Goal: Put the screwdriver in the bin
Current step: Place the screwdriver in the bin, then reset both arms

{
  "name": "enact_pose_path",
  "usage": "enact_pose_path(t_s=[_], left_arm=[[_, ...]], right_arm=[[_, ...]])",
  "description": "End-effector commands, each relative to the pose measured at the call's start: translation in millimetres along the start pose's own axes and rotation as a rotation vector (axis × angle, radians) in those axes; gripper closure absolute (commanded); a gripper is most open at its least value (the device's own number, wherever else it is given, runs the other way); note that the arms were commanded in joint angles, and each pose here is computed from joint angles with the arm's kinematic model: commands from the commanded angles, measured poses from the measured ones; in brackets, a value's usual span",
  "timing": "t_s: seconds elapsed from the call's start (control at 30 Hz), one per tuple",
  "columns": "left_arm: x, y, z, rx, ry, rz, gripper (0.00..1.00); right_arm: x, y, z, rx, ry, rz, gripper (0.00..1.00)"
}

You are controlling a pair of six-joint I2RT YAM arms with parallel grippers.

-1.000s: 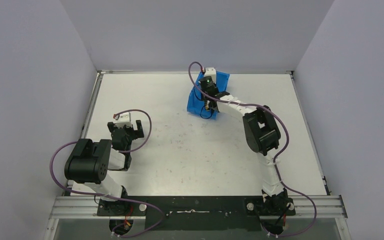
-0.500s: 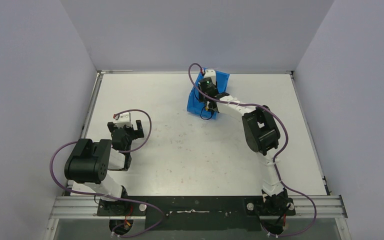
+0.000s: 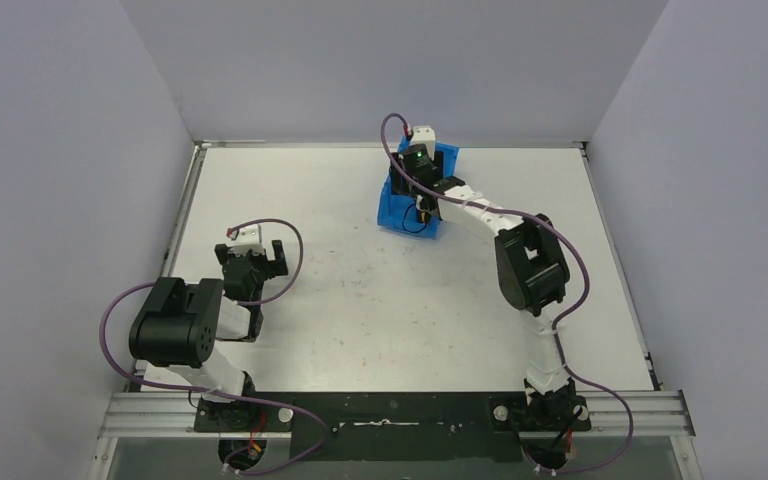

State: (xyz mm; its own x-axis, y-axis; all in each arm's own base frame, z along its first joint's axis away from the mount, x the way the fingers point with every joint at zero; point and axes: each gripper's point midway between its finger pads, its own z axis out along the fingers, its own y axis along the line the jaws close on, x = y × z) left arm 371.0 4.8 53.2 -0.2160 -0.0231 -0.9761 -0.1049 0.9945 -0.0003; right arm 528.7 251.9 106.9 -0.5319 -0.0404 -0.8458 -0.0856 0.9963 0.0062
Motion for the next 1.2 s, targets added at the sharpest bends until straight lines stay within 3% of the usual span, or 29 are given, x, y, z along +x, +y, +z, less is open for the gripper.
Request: enact_pose_path(t_s=[0.0,0.13,0.23,0.3,0.83,1.17], left_arm=[[-22.1,-2.8,5.2,0.008,-0.075,-0.005,0.03],[-21.6,-2.8,5.3,0.008,-0.074,-0.006,0.03],[-21.7,-2.8,5.3,0.008,-0.074,-0.005,0.03],[-22.0,-2.5,5.3,0.008,-0.075,-0.005,0.03],[-22.0,-2.7,5.2,0.008,-0.075,-0.005,0.03],[-22.0,-2.8,5.2,0.008,-0.075,-0.006,0.03]], right_arm=[[-86.8,2.8,-46.4,-0.032,-0.167,0.071,0.30],[-107.2,4.3,-64.1,-0.042,-0.199,0.069,0.25],[-122.7,5.6,-78.8,-0.036,-0.223,0.061,0.06],[-133.4,6.5,-89.5,-0.029,-0.239,0.055,0.00],[-204.0,16.3,-163.0,-0.043,-0.336,-0.011,0.00],[-227.5,-18.7,-197.6,-0.001,-0.380,-0.095,0.00]])
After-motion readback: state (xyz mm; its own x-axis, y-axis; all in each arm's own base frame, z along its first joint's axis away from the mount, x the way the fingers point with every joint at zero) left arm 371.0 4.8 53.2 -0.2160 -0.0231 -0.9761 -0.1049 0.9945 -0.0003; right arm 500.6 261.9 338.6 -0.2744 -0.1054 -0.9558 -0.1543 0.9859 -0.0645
